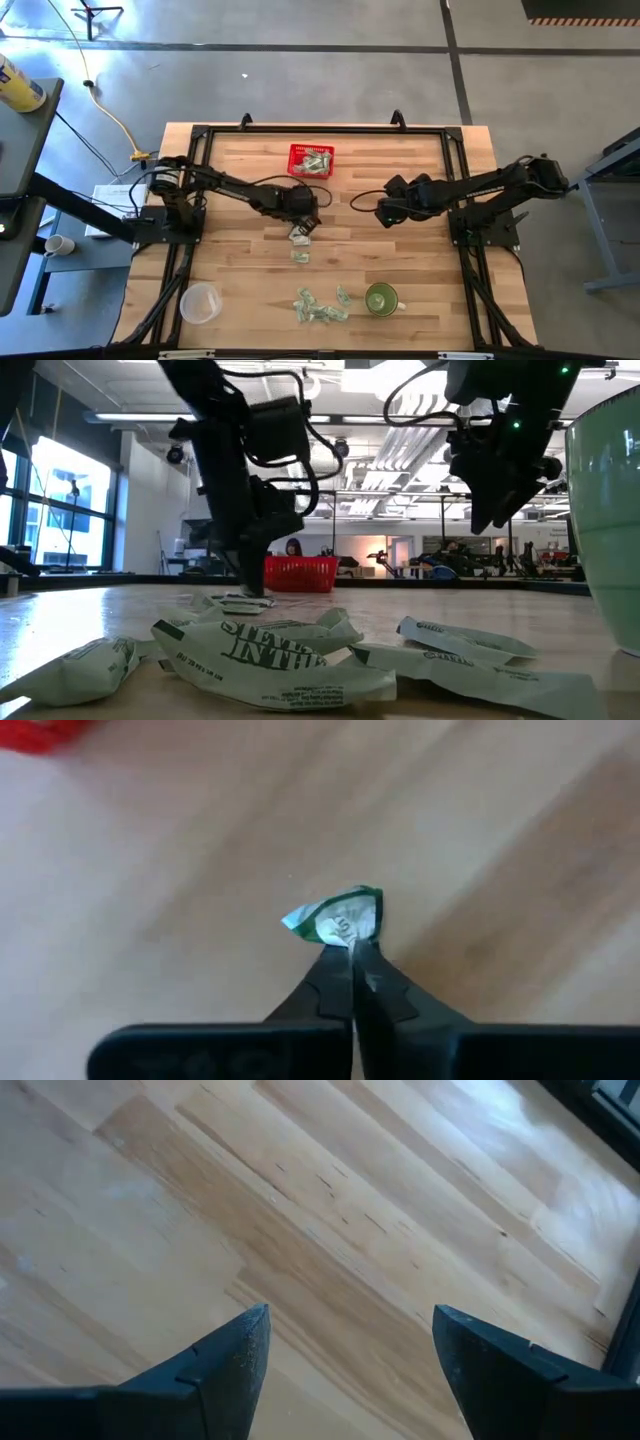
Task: Pick and place items into bin
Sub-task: Put the top green stevia packet into the red bin
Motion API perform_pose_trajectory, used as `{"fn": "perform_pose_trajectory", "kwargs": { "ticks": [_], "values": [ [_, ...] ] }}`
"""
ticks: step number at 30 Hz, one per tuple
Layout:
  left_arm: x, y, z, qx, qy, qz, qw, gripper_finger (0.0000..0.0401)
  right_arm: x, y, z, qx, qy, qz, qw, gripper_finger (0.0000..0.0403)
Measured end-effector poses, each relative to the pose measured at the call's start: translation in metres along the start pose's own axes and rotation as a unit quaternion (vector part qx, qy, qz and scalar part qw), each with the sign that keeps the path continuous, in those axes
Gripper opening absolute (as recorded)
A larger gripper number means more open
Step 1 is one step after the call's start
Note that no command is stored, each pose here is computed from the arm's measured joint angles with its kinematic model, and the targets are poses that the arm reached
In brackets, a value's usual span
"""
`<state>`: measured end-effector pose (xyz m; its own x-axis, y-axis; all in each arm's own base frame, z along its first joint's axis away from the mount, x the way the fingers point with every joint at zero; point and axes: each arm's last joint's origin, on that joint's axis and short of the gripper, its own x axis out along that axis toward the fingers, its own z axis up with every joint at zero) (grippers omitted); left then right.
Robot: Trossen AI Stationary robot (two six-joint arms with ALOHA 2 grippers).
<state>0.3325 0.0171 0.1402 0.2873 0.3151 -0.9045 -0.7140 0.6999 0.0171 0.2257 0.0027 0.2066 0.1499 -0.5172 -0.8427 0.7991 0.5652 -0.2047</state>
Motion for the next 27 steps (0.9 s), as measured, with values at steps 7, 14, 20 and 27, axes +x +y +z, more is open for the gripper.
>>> {"fn": "perform_pose_trajectory", "kwargs": {
  "ticks": [7, 14, 20, 27],
  "values": [
    [-0.055, 0.011, 0.076, 0.077, -0.04, 0.022, 0.996, 0.005, 0.0, 0.0, 0.001, 0.001, -0.007, -0.004, 1.0, 0.027],
    [-0.09, 0.044, 0.148, 0.147, -0.124, 0.026, 0.981, 0.003, 0.0, -0.002, -0.001, -0.009, 0.006, -0.009, 1.0, 0.027],
    [-0.064, 0.083, 0.156, 0.099, -0.037, 0.006, 0.994, 0.0101, 0.0, -0.004, -0.003, -0.019, 0.021, -0.016, 0.999, 0.027],
    [-0.057, 0.095, 0.148, 0.043, 0.043, -0.032, 0.998, 0.0184, 0.0, -0.005, -0.004, -0.02, 0.022, -0.018, 0.999, 0.027]
  ]
}}
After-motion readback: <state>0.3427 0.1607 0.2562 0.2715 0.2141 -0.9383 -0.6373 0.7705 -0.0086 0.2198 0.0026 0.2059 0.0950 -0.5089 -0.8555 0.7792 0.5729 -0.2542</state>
